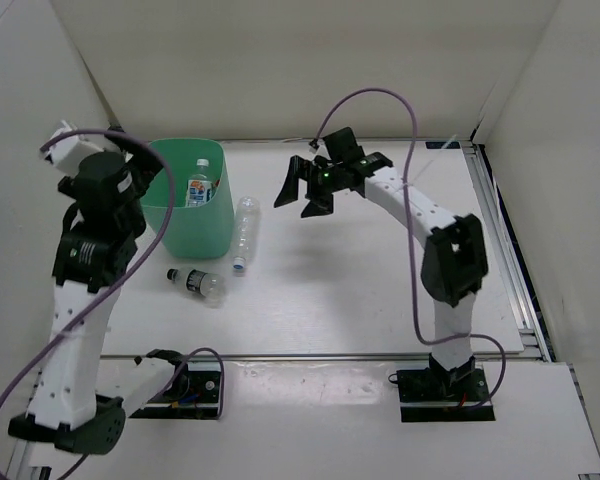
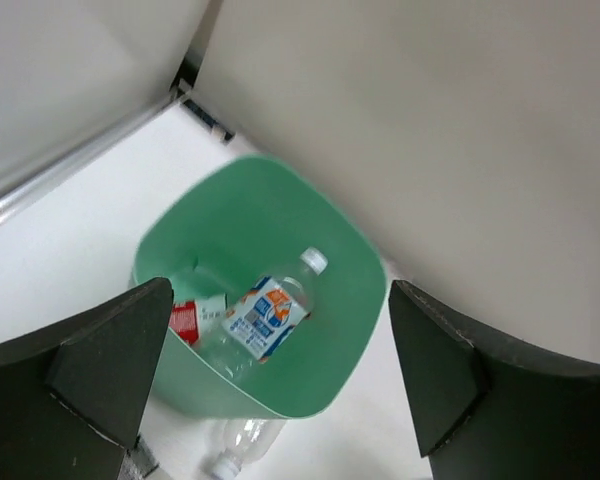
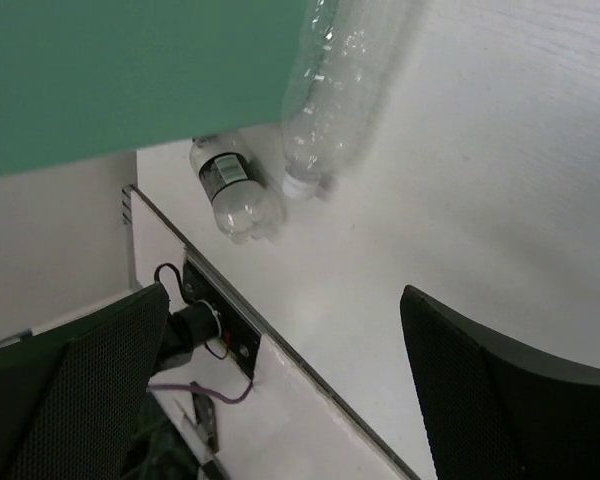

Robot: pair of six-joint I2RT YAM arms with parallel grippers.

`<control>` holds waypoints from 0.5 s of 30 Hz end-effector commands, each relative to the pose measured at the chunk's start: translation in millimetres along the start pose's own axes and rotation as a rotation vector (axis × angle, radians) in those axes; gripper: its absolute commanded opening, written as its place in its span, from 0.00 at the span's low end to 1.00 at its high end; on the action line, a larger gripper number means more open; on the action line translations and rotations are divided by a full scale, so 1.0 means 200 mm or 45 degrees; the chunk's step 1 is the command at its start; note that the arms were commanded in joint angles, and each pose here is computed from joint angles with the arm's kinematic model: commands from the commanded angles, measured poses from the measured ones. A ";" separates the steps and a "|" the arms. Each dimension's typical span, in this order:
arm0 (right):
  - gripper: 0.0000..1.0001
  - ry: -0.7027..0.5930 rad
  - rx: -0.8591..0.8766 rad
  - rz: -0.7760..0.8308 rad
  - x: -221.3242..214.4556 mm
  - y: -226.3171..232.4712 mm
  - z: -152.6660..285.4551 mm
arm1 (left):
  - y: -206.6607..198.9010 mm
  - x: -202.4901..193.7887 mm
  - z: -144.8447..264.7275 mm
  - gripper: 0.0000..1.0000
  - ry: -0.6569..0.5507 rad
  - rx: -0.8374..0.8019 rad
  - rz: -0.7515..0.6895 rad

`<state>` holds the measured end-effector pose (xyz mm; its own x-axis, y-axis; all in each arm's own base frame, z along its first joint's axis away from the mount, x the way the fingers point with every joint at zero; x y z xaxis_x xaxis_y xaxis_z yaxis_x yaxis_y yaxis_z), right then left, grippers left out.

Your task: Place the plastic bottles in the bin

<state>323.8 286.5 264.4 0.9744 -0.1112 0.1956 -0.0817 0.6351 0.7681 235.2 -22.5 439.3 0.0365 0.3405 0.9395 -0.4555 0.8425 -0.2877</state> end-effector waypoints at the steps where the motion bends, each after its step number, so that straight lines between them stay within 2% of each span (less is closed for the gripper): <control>1: 1.00 0.080 0.128 -0.061 0.09 0.02 -0.20 | 0.14 0.01 0.14 1.00 -0.070 0.018 -0.009; 3: 1.00 0.164 0.134 -0.097 0.11 -0.05 -0.36 | 0.23 -0.03 0.23 1.00 -0.056 0.010 0.038; 5: 1.00 0.169 0.170 -0.081 0.14 -0.02 -0.44 | 0.30 -0.10 0.29 1.00 -0.018 0.028 0.076; 6: 1.00 0.204 0.149 -0.122 0.15 -0.08 -0.52 | 0.34 -0.15 0.32 1.00 0.037 0.074 0.111; 9: 1.00 0.238 0.165 -0.170 0.14 -0.14 -0.66 | 0.40 -0.21 0.39 1.00 0.125 0.076 0.178; 10: 1.00 0.231 0.189 -0.165 0.14 -0.12 -0.70 | 0.43 -0.27 0.41 1.00 0.197 0.094 0.152; 15: 1.00 0.310 0.214 -0.247 0.07 -0.16 -0.88 | 0.54 -0.35 0.53 1.00 0.298 0.163 0.218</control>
<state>371.5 375.2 110.5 0.9890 -0.0572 -0.1363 0.1436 0.5908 0.7939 111.9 -0.5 381.7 0.0745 0.5144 0.8543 -0.5226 0.7498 -0.4059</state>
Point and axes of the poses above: each gripper's point midway between its finger pads, its own z axis back along the fingers, its own y axis along the line the jaws close on, x = y × z, the point moved 9 cm from there along z, back along the fingers, and after that the axes turned 11 degrees about -z, right-handed, at the moved point
